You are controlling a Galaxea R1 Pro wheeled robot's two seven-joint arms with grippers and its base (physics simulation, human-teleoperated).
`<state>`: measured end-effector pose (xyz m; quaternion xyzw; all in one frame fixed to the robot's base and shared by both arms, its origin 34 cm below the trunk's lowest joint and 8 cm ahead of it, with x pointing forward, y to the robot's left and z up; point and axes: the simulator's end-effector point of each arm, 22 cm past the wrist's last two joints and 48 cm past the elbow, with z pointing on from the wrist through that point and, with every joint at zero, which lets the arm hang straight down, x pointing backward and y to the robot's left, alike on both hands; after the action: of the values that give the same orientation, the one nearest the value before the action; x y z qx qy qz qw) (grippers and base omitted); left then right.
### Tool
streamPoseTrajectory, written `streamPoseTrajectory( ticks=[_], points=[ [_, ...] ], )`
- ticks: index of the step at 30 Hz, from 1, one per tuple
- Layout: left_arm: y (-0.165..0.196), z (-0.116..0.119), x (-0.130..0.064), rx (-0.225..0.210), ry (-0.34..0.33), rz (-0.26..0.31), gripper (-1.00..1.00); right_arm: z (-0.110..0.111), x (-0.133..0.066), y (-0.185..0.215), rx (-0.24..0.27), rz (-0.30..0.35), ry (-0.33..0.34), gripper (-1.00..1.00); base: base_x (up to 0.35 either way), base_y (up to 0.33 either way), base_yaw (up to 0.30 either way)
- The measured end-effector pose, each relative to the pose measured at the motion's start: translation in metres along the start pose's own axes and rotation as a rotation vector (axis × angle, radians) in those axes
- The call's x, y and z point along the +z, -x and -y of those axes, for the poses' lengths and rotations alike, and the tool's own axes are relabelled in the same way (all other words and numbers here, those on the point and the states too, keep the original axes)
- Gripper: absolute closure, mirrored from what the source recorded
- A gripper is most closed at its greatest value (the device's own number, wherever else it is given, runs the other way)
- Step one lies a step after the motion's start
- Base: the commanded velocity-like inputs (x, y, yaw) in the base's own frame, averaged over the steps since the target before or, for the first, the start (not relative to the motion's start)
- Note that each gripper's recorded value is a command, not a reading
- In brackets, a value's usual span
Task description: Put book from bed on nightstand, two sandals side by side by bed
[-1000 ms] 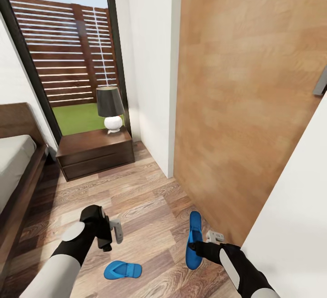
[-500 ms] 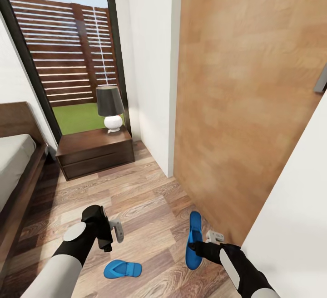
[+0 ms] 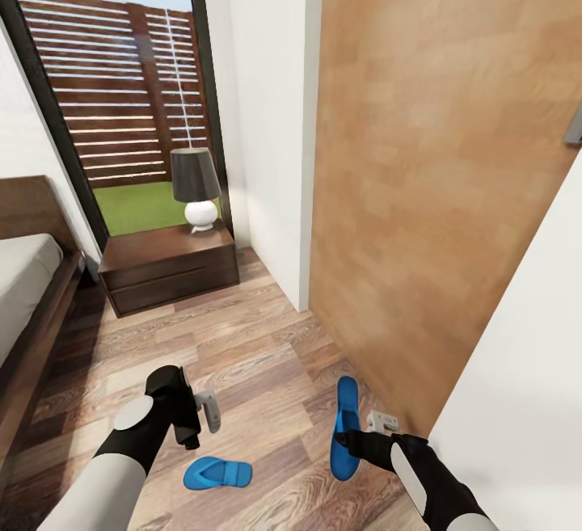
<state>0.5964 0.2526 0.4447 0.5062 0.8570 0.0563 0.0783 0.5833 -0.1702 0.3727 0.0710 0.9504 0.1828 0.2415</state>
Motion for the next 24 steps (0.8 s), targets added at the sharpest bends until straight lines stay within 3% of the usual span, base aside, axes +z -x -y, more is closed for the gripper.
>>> streamPoseTrajectory(
  ticks=[24],
  points=[
    [-0.009,0.024,0.051,0.001,-0.001,0.004,-1.00,0.021,0.037,-0.035,0.000,0.001,0.001,1.00,0.000,0.000,0.000]
  ],
)
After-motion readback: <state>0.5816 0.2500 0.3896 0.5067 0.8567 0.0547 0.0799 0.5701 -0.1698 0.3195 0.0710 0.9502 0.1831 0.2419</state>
